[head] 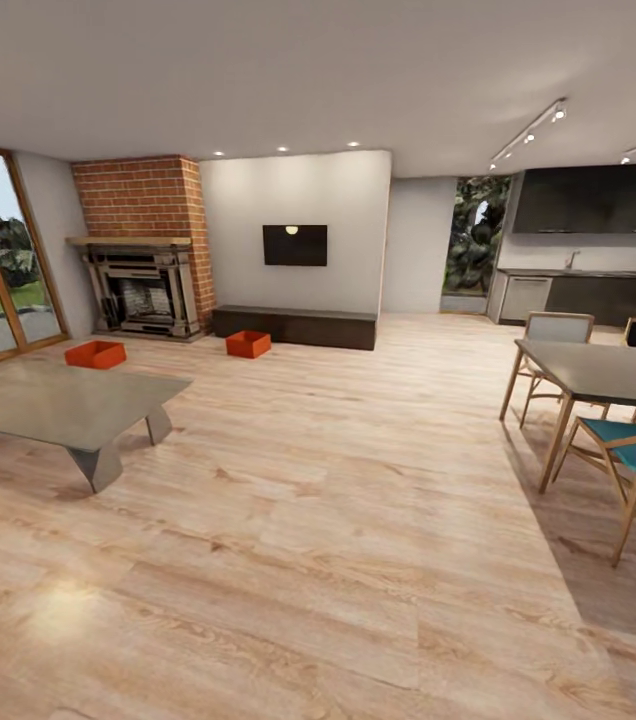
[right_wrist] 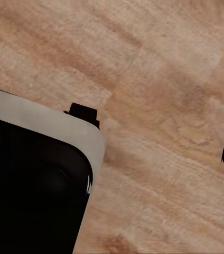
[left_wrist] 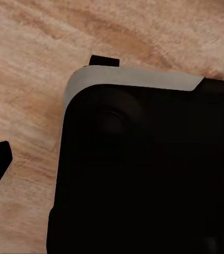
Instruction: Move the two storage containers from the living room to the garage. In the garage, place one container on the floor and stack the other container on top of it (either order is fine).
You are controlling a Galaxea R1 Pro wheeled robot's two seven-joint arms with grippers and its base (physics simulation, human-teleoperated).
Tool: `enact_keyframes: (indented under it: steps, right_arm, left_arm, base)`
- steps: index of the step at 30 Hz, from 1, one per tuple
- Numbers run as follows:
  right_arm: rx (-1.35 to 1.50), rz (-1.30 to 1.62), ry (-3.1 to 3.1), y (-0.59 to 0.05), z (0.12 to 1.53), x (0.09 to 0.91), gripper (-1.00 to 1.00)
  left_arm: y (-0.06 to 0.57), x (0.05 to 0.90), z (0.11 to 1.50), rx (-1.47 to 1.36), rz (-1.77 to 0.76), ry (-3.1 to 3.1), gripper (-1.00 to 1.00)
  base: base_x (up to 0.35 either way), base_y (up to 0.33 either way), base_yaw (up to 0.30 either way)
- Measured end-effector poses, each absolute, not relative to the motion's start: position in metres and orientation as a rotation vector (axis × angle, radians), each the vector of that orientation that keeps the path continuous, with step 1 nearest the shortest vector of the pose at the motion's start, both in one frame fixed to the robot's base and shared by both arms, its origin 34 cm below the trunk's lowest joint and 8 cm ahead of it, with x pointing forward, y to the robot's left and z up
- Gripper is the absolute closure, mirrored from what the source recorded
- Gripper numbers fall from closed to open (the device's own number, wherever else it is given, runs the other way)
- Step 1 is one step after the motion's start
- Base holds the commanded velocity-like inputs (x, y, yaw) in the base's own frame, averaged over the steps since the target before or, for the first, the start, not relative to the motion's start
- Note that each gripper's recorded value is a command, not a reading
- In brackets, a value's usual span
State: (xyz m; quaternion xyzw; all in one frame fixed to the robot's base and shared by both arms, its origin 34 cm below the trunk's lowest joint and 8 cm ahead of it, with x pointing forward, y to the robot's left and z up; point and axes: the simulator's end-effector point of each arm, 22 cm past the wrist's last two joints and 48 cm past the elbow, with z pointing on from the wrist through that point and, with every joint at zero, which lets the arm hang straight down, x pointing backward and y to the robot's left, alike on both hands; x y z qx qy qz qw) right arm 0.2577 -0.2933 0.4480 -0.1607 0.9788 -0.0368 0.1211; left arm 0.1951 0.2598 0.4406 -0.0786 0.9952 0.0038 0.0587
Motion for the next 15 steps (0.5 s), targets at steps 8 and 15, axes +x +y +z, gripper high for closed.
enact_keyframes:
  steps: [8, 15]
  right_arm:
    - [-0.469, -0.107, 2.858, -0.2931, 0.4480, 0.2579, -1.00]
    - [-0.469, -0.107, 2.859, -0.2931, 0.4479, 0.2575, -1.00]
  left_arm:
    - [0.2596, 0.1951, 0.4406, -0.238, 0.010, 3.014, -1.00]
    - [0.2596, 0.1953, 0.4406, -0.238, 0.010, 3.014, -1.00]
  base:
    - [0.323, 0.000, 0.000]
    - [0.323, 0.000, 0.000]
